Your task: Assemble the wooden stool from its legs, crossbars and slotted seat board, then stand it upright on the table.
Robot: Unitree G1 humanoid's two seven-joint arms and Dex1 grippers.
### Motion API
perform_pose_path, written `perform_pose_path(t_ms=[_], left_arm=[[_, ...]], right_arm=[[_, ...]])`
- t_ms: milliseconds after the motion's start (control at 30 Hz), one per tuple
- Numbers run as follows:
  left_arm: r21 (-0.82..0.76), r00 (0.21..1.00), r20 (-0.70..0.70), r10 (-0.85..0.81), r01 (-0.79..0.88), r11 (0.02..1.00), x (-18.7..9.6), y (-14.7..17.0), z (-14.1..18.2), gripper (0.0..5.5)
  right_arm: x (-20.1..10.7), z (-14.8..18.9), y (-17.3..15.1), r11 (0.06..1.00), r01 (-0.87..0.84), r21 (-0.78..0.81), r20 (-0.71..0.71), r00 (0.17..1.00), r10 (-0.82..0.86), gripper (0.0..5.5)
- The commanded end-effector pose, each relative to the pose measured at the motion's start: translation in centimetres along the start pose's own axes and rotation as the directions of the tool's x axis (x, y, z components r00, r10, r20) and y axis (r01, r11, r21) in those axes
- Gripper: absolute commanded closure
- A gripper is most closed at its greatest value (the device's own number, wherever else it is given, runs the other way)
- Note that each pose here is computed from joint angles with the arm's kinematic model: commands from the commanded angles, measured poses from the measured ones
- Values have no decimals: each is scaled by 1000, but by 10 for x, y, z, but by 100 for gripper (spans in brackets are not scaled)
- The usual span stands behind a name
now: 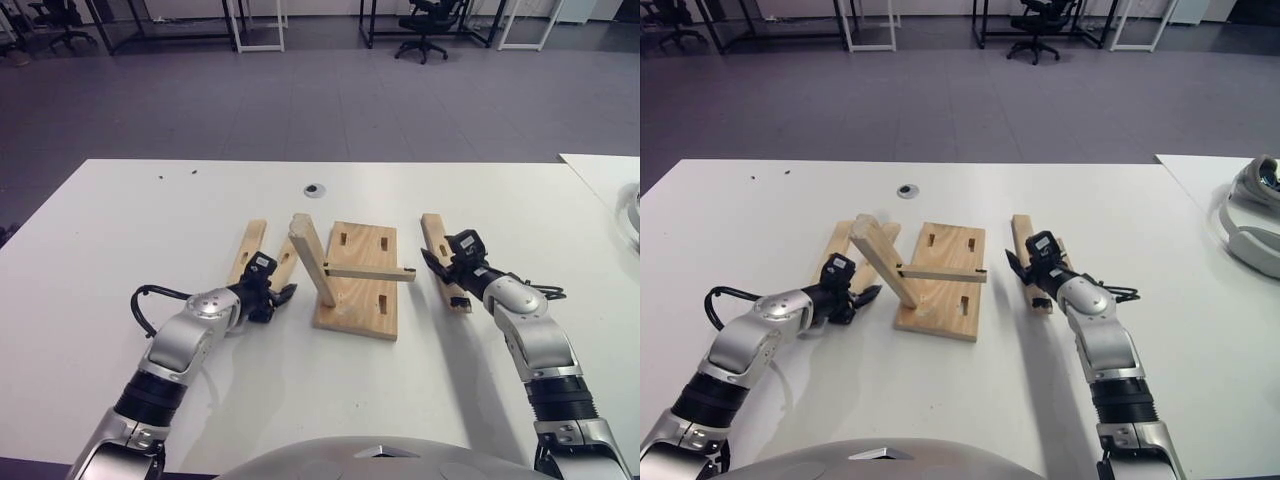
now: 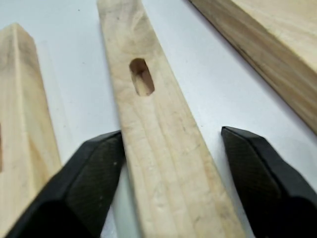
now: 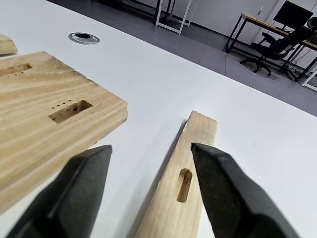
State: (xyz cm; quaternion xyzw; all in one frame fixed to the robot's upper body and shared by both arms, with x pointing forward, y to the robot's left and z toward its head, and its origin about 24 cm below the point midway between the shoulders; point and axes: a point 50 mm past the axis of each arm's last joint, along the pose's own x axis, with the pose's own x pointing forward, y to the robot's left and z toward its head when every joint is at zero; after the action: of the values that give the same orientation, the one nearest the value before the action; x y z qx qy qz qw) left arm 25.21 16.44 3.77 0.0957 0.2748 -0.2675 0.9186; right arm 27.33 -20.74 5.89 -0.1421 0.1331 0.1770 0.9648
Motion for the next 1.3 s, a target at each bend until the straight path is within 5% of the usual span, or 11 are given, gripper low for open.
perform_pose_path(t_ms=[33, 133, 233, 333, 500, 667, 800, 933, 1067, 1300], left_arm=[[-5, 1000, 26, 15, -15, 1000, -1, 2, 3, 282], [-35, 986, 164, 16, -11, 999, -1, 8, 30, 342], [-32, 900, 433, -50, 71, 997, -9, 16, 86, 344], [147, 781, 602, -165, 95, 985, -17, 23, 130, 344], [355, 671, 663, -332, 108, 928, -17, 17, 156, 344], [447, 628, 663, -407, 104, 889, -16, 9, 160, 344], [434, 597, 700, -391, 79, 897, -18, 10, 166, 344], [412, 598, 713, -366, 65, 909, -16, 12, 166, 344], [474, 609, 671, -422, 85, 877, -14, 6, 161, 344], [511, 620, 653, -435, 64, 857, -16, 9, 159, 344]], right_arm=[[5, 14, -12, 1000, 16, 10, 44, 999, -17, 253], [13, 37, -22, 994, 4, 113, 138, 990, -19, 253], [26, 90, -28, 923, -156, 351, 363, 932, 19, 253], [35, 137, -12, 778, -436, 453, 558, 819, 134, 253], [41, 192, 14, 514, -708, 485, 744, 643, 183, 253], [42, 196, 9, 390, -737, 552, 750, 643, 155, 284], [45, 190, 11, 398, -704, 589, 713, 684, 154, 354], [42, 189, 10, 411, -699, 586, 724, 679, 122, 354], [40, 188, 12, 407, -707, 578, 728, 672, 133, 287], [40, 184, 13, 373, -709, 599, 716, 682, 147, 427]])
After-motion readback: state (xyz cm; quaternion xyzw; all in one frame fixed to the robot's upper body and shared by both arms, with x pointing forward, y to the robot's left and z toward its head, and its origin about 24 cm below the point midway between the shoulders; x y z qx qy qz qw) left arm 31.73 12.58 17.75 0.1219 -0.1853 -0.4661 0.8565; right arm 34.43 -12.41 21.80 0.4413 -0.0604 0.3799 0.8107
